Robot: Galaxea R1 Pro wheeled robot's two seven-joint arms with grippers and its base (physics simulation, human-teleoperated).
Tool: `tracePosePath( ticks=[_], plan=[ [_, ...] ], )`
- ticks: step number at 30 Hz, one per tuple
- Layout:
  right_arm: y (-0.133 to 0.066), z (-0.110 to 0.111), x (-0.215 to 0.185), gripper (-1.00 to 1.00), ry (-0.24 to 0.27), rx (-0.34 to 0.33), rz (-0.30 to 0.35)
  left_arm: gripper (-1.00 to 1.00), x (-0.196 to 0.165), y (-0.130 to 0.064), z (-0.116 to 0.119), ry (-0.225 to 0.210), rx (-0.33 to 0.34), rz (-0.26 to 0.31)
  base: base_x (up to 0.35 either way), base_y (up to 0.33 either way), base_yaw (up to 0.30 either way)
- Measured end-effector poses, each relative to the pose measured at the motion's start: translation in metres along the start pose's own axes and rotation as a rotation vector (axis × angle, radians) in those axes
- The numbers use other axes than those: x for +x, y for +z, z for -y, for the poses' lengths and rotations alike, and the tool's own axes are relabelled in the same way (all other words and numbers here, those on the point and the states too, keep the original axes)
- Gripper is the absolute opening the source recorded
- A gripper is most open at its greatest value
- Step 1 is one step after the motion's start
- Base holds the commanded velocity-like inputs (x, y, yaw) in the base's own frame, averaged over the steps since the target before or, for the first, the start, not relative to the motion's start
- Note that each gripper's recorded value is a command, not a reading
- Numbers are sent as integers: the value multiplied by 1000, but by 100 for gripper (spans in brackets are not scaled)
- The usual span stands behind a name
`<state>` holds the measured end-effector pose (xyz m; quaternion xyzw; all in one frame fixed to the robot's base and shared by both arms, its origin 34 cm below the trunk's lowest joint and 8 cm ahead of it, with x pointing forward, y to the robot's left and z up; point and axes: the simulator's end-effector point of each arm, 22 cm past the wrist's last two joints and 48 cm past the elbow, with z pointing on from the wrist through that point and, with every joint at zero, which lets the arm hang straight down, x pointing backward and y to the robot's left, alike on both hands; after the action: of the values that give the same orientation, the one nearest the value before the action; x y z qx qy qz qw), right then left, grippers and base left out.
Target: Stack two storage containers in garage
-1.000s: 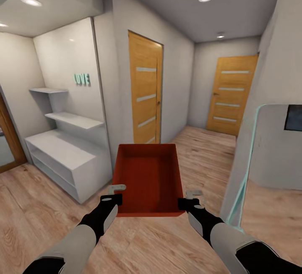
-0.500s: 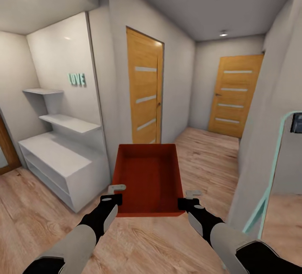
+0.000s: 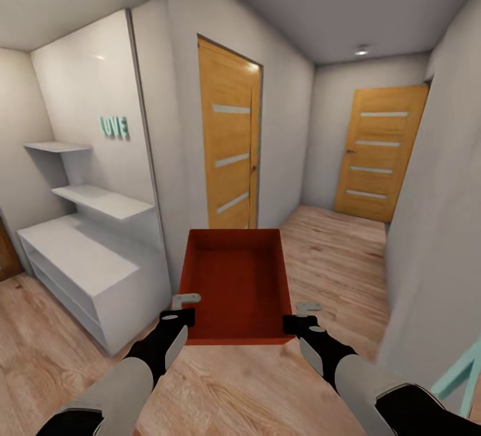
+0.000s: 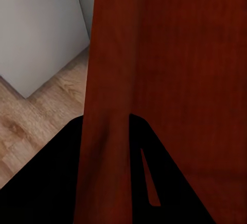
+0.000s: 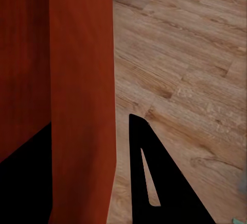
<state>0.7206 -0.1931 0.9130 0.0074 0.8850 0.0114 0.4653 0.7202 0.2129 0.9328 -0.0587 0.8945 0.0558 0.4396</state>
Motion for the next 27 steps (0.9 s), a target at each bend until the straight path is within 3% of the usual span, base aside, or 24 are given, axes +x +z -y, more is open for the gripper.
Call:
tracePosePath(
  ticks=[7,18,27],
  plan=[
    [0,0,0,-100,0,0,0,-100,0,0,0,0,0,0,324,1,-12],
    [0,-2,0,-100,0,1,-1,-100,0,1,-2,0,2,-1,324,67,-177],
    [0,-3,0,-100,0,1,0,-100,0,1,-3,-1,2,0,325,85,-15]
  ],
)
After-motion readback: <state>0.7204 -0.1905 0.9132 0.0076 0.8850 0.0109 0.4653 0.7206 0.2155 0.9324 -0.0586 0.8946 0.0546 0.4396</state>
